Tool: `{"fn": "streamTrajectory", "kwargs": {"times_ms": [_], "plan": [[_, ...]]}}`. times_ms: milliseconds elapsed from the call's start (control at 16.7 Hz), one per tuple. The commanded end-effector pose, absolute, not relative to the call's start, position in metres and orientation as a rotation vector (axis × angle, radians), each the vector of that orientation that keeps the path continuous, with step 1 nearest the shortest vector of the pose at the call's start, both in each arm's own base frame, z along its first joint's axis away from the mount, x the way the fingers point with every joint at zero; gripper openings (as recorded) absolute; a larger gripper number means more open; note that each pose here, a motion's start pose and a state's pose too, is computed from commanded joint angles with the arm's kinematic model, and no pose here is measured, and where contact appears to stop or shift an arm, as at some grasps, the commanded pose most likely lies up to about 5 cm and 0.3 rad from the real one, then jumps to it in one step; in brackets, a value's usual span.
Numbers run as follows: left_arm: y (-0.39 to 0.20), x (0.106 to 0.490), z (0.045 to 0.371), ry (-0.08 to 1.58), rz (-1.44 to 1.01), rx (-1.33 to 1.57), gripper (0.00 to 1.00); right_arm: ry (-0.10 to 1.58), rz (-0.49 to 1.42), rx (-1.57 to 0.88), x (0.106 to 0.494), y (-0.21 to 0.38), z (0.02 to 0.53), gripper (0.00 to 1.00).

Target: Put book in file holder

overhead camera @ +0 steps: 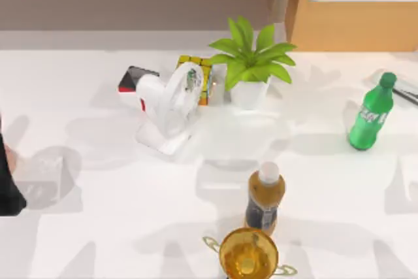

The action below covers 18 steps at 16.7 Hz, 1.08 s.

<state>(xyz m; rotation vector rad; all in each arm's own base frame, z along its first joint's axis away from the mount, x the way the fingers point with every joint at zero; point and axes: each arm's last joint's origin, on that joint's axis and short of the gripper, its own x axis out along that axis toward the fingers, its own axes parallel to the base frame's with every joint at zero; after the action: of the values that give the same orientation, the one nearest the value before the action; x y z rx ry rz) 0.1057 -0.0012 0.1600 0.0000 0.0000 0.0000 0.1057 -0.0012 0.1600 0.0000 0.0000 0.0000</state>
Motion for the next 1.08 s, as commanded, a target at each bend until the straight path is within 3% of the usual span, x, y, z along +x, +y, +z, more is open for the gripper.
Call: {"fn": "streamTrajectory", "kwargs": {"times_ms": [240, 600, 780, 1080], "plan": [[-0.001, 0.106, 0.16, 0.0, 0.0, 0.0, 1.0, -0.011, 0.002, 0.008, 0.106, 0.001, 0.169, 1.0], [-0.001, 0.106, 0.16, 0.0, 0.0, 0.0, 1.0, -0.044, 0.02, 0.085, 0.126, 0.021, 0.238, 1.0], [-0.001, 0.106, 0.16, 0.0, 0.0, 0.0, 1.0, -0.018, 0.025, 0.113, 0.164, 0.048, 0.278, 1.0], [-0.001, 0.106, 0.16, 0.0, 0.0, 0.0, 1.0, 0.029, 0.039, 0.1, 0.264, 0.143, 0.311, 1.0]]}}
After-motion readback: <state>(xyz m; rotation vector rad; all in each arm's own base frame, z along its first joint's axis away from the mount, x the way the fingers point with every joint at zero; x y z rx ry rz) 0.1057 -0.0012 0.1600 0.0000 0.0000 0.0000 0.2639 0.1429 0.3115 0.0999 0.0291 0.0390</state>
